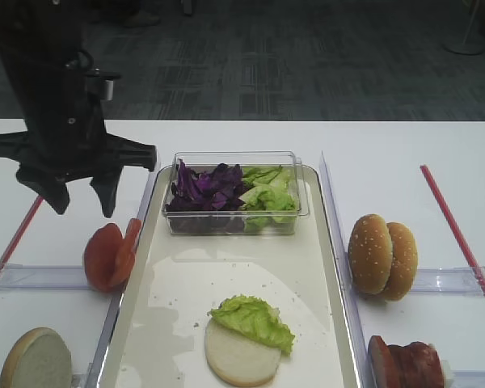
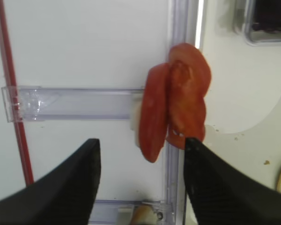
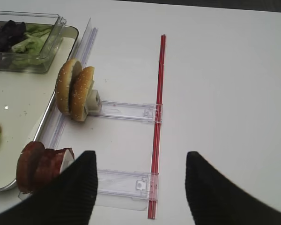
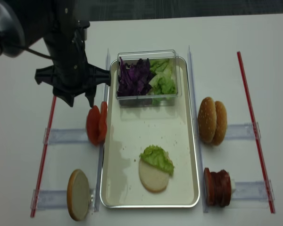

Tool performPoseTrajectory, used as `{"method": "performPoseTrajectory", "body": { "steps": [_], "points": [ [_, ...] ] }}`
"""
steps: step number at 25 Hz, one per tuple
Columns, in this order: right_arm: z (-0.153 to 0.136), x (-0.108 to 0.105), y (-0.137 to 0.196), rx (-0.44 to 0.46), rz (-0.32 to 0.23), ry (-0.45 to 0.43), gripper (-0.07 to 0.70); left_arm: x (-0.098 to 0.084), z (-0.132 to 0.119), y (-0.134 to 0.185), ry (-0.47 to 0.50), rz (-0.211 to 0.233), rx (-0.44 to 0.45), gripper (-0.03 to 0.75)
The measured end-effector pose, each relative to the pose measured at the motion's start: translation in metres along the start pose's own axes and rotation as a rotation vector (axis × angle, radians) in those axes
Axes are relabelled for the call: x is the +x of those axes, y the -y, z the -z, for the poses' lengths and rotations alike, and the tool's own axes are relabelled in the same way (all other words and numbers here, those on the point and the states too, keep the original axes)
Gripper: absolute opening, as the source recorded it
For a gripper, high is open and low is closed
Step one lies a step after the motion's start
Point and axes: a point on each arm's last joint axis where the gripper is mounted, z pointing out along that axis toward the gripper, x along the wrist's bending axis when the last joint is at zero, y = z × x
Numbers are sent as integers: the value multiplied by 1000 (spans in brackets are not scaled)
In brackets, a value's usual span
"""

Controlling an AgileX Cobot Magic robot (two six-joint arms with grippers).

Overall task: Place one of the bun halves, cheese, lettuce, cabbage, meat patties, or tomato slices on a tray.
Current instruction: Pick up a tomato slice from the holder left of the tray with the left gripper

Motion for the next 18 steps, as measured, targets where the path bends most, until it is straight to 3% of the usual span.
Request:
{"method": "performPoseTrajectory", "body": {
  "steps": [7, 18],
  "points": [
    [0, 0, 0, 0, 0, 0, 445, -42, -13, 2, -19, -48, 10, 366],
    [0, 0, 0, 0, 0, 0, 445, -69, -23, 9, -61, -60, 5, 366]
  ]
}}
